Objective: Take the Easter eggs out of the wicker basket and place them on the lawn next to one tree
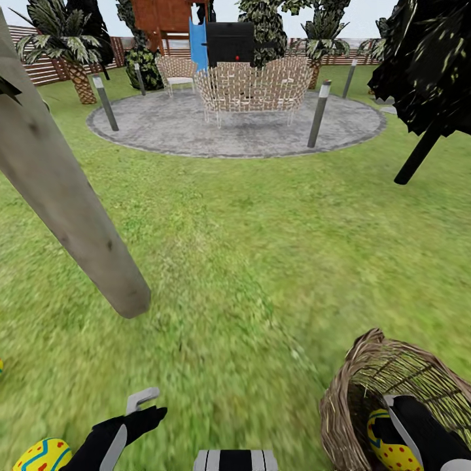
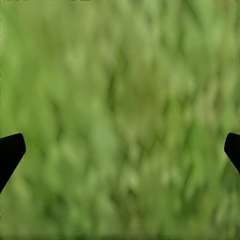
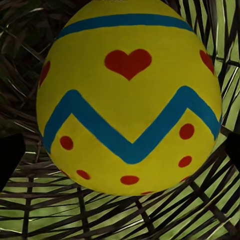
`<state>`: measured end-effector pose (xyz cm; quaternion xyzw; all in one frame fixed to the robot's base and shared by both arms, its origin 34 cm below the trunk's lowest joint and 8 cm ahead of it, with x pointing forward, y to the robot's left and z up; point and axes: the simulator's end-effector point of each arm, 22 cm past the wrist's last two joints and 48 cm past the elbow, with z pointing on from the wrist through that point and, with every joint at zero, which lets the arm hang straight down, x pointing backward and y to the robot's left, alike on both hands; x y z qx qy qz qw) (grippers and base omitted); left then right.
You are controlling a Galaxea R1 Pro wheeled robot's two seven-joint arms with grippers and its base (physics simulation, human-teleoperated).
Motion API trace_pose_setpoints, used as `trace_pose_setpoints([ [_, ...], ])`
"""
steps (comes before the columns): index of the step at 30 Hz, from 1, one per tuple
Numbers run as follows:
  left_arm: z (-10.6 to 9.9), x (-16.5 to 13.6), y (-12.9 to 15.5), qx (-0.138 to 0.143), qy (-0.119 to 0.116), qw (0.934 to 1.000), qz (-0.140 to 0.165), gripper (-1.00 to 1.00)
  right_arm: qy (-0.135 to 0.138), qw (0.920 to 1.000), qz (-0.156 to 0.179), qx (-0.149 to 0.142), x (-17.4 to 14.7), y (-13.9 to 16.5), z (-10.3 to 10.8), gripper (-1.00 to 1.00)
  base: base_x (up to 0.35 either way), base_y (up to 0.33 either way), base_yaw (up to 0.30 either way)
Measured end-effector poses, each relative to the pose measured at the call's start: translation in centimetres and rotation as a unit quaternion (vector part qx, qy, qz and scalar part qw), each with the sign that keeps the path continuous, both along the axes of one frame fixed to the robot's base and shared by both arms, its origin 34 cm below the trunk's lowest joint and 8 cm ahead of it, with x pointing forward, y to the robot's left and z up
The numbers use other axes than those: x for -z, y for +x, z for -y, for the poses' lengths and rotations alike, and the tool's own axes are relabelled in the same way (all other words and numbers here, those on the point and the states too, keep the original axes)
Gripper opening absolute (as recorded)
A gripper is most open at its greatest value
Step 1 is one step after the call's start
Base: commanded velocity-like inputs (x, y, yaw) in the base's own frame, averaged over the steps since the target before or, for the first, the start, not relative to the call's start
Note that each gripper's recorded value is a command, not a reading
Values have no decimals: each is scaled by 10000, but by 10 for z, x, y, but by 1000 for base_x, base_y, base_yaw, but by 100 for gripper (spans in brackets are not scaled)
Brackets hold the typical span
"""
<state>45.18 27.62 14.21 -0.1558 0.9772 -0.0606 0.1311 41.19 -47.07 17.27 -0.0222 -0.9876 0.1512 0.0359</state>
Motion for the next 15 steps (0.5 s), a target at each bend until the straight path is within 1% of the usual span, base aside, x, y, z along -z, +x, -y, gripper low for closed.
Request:
trace_pose_setpoints([
  [3,0,0,0,0,0,10000,3,100,3,10000,0,-1,0,0,-1,100,182,0,0],
  [7,0,0,0,0,0,10000,3,100,3,10000,0,-1,0,0,-1,100,284,0,0],
  [15,1,0,0,0,-4,10000,1,100,12,10000,0,-6,1,0,-3,100,18,0,0],
])
